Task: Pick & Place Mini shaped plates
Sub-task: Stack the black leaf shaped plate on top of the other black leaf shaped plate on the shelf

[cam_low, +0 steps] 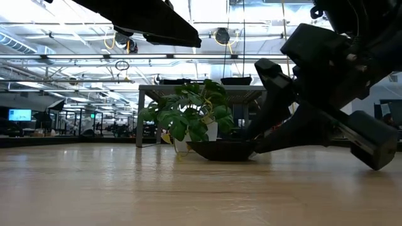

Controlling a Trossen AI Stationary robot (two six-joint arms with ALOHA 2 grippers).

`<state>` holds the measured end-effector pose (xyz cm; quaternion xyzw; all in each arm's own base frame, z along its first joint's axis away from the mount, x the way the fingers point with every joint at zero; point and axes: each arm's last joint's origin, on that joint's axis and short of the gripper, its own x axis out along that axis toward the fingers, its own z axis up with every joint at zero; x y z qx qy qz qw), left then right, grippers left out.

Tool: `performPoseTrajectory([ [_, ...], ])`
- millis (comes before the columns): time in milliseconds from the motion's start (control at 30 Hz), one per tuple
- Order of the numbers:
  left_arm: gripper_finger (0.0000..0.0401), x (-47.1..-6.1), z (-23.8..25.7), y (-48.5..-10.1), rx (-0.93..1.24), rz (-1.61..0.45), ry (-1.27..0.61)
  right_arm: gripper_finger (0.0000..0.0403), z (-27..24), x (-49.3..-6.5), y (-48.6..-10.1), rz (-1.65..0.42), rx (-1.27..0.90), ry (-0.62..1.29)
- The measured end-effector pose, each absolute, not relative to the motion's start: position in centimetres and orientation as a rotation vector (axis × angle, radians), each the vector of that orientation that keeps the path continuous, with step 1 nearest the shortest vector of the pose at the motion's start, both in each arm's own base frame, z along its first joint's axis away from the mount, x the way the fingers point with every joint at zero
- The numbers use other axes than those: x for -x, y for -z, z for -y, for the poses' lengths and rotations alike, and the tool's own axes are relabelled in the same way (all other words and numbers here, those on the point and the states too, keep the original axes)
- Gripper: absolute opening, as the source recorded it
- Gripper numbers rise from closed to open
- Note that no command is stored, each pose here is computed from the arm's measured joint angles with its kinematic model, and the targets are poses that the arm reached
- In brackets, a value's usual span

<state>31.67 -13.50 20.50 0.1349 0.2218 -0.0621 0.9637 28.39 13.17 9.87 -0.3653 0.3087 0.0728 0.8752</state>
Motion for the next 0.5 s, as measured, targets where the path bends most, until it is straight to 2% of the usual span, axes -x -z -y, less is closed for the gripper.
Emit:
performPoseTrajectory([
  [200, 0.0195, -31.67, 13.50, -20.50, -0.273, -0.449, 0.126, 0.0055, -12.74, -28.54, -9.77, -0.656, 0.744, -0.144],
  [367, 0.0192, -31.67, 13.50, -20.50, -0.273, -0.449, 0.126, 0.0007, -12.60, -28.69, -9.67, -0.653, 0.699, -0.232],
  [500, 0.0189, -31.67, 13.50, -20.50, -0.273, -0.449, 0.126, 0.0005, -12.88, -28.67, -9.86, -0.631, 0.670, -0.308],
])
